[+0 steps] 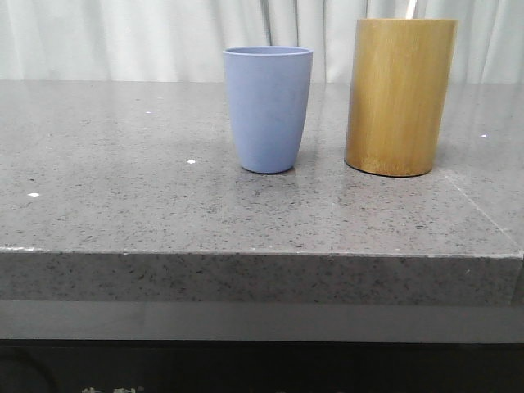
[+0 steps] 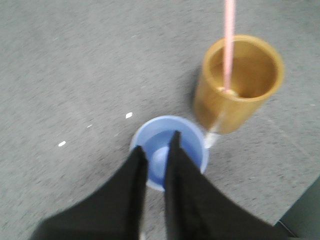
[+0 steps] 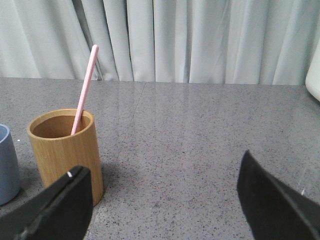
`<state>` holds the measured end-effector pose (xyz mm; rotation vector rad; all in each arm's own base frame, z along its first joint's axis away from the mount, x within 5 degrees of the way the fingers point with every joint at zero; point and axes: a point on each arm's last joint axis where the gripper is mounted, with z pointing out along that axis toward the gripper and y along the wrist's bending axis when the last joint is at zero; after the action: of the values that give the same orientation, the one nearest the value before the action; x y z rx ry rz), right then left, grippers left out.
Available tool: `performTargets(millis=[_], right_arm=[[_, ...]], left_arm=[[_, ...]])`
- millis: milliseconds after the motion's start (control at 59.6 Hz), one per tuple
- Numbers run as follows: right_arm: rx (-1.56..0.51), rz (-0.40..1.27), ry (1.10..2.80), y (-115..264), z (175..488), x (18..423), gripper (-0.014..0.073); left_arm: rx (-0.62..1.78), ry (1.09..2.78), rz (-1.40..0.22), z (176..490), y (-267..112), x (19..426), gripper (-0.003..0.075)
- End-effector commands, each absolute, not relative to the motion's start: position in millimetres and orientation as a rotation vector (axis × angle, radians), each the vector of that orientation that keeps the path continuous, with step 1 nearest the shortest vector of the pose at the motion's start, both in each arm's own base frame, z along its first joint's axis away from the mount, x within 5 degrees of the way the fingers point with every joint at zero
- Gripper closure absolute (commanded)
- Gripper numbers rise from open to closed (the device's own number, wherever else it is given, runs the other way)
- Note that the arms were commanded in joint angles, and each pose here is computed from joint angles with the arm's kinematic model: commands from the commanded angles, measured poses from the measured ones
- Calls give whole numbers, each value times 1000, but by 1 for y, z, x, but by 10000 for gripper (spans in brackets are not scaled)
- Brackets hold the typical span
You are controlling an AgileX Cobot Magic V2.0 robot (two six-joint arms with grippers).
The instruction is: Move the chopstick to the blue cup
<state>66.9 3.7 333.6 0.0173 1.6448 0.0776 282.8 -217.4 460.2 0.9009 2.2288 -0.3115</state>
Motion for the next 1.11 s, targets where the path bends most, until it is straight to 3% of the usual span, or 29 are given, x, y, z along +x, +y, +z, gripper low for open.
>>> performTargets(millis=[0, 252, 553, 839, 1090], right_arm=[[26, 73, 1553, 3, 350, 68, -7], [26, 73, 1559, 3, 349, 69, -7], [49, 100, 1602, 3, 347, 86, -7], [104, 187, 1663, 6, 363, 125, -7], [93, 322, 1721, 24, 388, 188, -7]], left_arm=[[808, 2198, -307, 484, -186, 267, 739], [568, 2213, -237, 482, -115, 249, 739], [227, 2025, -132, 450, -37, 188, 739], [153, 1849, -106, 392, -18, 117, 739], [145, 1763, -107, 352, -12, 75, 739]])
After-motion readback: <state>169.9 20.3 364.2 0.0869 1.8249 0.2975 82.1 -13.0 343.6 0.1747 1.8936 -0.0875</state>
